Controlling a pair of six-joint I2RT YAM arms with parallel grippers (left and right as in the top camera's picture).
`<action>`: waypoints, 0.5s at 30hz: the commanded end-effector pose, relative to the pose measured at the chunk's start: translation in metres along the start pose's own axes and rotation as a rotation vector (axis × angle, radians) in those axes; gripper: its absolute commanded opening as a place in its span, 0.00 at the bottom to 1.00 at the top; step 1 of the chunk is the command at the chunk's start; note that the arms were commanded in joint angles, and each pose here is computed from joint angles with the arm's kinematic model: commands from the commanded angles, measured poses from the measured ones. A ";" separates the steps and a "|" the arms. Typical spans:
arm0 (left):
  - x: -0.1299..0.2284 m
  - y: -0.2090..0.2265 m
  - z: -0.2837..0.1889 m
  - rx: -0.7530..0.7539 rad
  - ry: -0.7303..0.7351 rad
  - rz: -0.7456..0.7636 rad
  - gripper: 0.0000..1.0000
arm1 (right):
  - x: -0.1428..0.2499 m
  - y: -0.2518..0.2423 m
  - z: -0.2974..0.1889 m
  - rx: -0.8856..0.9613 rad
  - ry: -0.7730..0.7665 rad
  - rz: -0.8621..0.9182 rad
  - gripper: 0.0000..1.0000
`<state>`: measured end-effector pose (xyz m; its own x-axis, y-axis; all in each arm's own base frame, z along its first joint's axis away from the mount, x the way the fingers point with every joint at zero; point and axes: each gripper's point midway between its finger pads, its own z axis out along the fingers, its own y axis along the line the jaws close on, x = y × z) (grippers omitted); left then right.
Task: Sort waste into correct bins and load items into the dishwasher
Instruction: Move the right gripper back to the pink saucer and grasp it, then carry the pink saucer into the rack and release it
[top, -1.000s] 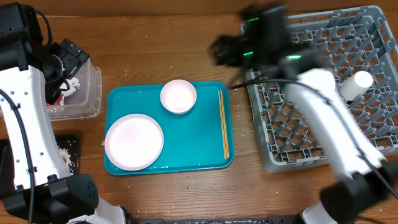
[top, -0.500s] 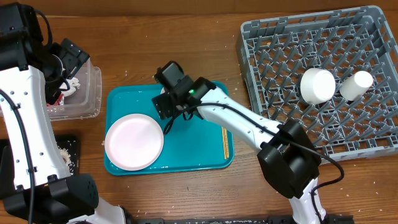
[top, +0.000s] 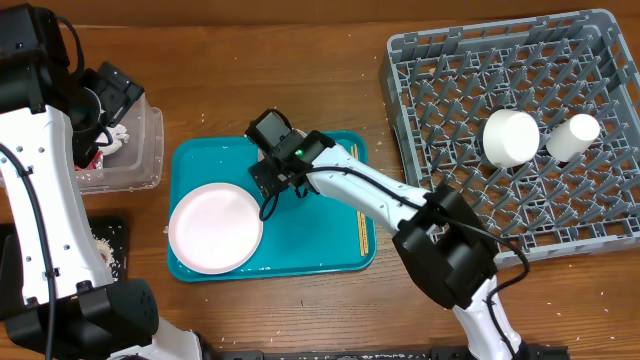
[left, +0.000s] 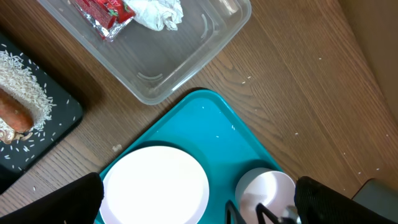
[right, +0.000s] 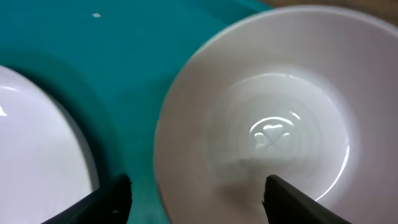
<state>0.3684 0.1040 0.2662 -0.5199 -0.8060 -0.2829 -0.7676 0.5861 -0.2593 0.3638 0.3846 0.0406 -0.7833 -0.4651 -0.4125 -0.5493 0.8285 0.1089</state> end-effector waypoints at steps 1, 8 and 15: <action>0.000 -0.002 -0.001 0.009 0.001 0.019 1.00 | 0.004 -0.005 0.010 0.029 0.012 -0.006 0.63; 0.000 -0.002 -0.001 0.008 0.000 0.019 1.00 | -0.006 -0.006 0.002 0.042 -0.008 0.006 0.22; 0.000 -0.002 -0.001 0.008 0.000 0.019 1.00 | -0.037 0.003 -0.048 0.022 -0.077 0.042 0.04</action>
<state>0.3684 0.1042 0.2663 -0.5195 -0.8062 -0.2832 -0.7677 0.5859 -0.2595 0.3699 0.3785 0.0480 -0.8004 -0.4541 -0.3913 -0.5162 0.8540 0.0647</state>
